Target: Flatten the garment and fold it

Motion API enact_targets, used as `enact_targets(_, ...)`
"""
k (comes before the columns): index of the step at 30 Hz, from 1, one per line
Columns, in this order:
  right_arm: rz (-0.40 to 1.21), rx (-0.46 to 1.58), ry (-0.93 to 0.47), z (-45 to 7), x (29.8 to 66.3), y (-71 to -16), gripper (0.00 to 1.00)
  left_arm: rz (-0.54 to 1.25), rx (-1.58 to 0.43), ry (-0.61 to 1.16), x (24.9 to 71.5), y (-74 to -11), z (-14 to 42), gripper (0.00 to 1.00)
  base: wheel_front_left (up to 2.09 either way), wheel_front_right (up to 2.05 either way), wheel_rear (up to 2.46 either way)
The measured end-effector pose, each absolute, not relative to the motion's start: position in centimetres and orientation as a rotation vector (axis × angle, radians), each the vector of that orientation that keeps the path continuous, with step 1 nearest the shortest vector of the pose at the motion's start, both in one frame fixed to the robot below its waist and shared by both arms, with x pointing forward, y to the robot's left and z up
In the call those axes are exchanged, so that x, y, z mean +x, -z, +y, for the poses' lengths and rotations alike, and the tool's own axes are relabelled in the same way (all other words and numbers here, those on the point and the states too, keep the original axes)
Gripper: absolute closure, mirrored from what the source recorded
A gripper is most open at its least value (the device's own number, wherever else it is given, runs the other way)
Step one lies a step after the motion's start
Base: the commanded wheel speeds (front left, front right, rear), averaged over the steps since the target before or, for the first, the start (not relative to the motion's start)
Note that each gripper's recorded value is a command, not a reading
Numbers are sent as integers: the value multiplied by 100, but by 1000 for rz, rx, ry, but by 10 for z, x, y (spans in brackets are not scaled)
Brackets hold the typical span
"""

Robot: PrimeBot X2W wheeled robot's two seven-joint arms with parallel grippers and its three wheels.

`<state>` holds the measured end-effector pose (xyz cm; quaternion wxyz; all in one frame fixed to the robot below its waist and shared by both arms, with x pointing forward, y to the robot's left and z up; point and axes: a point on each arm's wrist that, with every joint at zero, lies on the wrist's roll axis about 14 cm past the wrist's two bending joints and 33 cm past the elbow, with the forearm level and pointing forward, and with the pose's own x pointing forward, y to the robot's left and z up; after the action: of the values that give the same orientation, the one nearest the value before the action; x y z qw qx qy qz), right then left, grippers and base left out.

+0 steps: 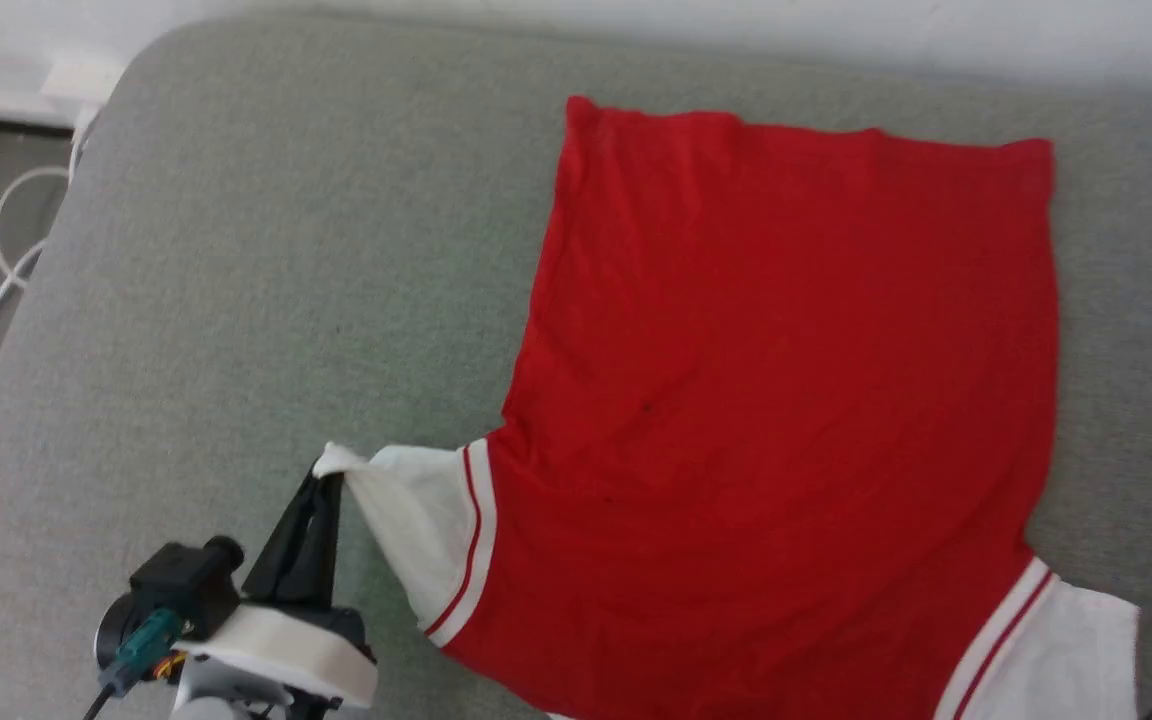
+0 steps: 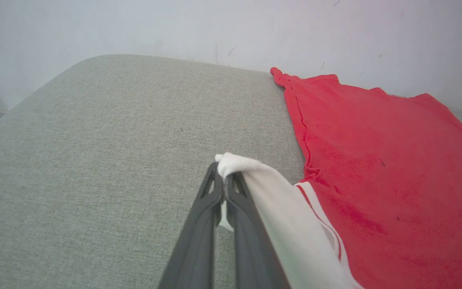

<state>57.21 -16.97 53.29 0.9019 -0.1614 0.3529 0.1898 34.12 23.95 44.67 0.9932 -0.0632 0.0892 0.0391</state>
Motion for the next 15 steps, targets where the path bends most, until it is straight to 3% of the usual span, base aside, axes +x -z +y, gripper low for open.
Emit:
enact_targets(7,951,-255,-396,-151,601,-462,0,181,-114,-95,358,-442,241,100,0,0,0)
enact_targets(15,1159,-264,-412,-139,588,-363,0,229,-84,-142,358,-427,255,100,0,0,0)
